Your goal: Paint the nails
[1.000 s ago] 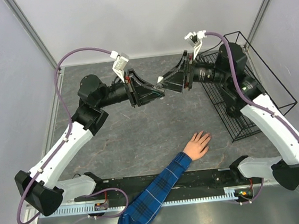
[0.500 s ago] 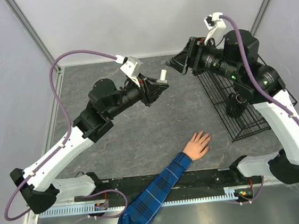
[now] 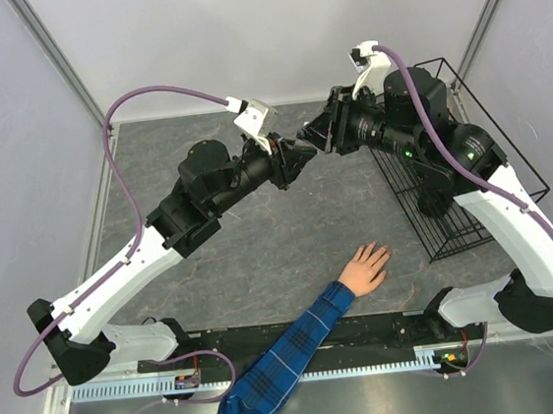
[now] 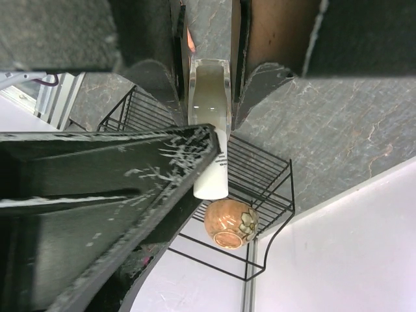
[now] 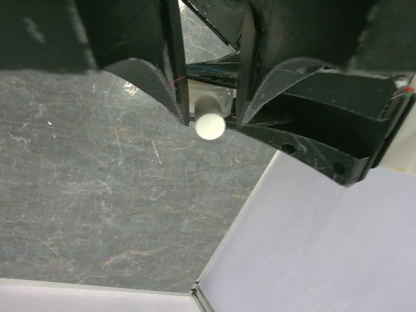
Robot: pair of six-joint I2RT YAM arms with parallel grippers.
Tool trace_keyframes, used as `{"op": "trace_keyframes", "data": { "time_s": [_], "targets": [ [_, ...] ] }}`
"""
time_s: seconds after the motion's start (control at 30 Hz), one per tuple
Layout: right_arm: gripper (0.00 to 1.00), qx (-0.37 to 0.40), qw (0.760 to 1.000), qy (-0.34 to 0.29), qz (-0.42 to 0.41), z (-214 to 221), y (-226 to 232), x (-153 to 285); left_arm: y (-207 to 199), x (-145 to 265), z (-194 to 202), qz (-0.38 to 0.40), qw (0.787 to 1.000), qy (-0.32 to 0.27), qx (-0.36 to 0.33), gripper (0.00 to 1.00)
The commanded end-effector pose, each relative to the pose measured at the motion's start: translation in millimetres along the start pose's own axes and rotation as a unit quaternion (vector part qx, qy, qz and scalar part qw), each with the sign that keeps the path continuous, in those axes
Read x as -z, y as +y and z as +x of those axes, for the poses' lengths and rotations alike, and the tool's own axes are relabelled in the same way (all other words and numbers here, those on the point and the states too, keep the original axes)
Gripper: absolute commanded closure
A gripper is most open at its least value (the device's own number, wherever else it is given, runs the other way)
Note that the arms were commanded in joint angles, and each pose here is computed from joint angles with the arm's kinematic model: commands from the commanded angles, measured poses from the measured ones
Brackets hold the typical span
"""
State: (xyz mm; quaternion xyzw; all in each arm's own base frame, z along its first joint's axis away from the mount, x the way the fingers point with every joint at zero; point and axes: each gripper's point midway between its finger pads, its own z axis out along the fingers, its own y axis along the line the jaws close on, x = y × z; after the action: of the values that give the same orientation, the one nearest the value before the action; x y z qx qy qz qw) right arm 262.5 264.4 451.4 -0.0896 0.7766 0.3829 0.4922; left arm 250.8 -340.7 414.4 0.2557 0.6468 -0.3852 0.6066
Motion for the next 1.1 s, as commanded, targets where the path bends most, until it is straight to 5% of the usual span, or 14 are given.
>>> {"op": "trace_keyframes", "data": {
  "time_s": [0.0, 0.13, 0.2, 0.3, 0.33, 0.4, 0.53, 0.7, 0.8, 0.87, 0.93, 1.07],
  "targets": [
    [0.63, 0.007, 1.0, 0.0, 0.013, 2, -6, -5, -10, 6, -39, 0.015, 0.999, -0.045, -0.021, 0.98],
    [0.82, 0.01, 1.0, 0.005, 0.007, 5, -5, -10, -25, 9, -34, 0.055, 0.998, -0.025, -0.019, 0.98],
    [1.0, 0.02, 1.0, 0.006, 0.003, 7, -6, -11, -31, 15, -36, 0.077, 0.997, -0.022, -0.007, 0.98],
    [1.0, 0.085, 0.988, 0.028, -0.13, 20, 28, -1, -48, 34, -40, 0.182, 0.982, -0.004, 0.049, 0.98],
    [1.0, 0.105, 0.975, -0.003, -0.195, 10, 47, 4, -72, 53, -53, 0.285, 0.957, -0.014, 0.049, 0.98],
    [1.0, 0.116, 0.926, 0.032, -0.359, 43, 83, 40, -62, 70, -57, 0.338, 0.933, 0.002, 0.123, 0.98],
    [1.0, 0.094, 0.887, 0.048, -0.449, 44, 106, 60, -65, 92, -53, 0.407, 0.903, 0.034, 0.13, 0.98],
    [1.0, 0.09, 0.899, 0.038, -0.426, 42, 95, 53, -52, 85, -44, 0.352, 0.929, 0.02, 0.11, 0.98],
    [1.0, 0.086, 0.929, 0.006, -0.361, 28, 81, 37, -24, 68, -42, 0.246, 0.964, 0.008, 0.096, 0.98],
    [0.86, 0.08, 0.949, 0.005, -0.305, 21, 67, 28, -9, 63, -34, 0.186, 0.979, 0.02, 0.079, 0.98],
    [0.58, 0.058, 0.97, 0.008, -0.236, 18, 49, 16, 6, 55, -35, 0.117, 0.991, 0.01, 0.062, 0.98],
    [0.34, 0.02, 0.988, -0.015, -0.156, -6, 34, 8, 13, 47, -32, 0.061, 0.998, 0.003, 0.022, 0.98]
  ]
}}
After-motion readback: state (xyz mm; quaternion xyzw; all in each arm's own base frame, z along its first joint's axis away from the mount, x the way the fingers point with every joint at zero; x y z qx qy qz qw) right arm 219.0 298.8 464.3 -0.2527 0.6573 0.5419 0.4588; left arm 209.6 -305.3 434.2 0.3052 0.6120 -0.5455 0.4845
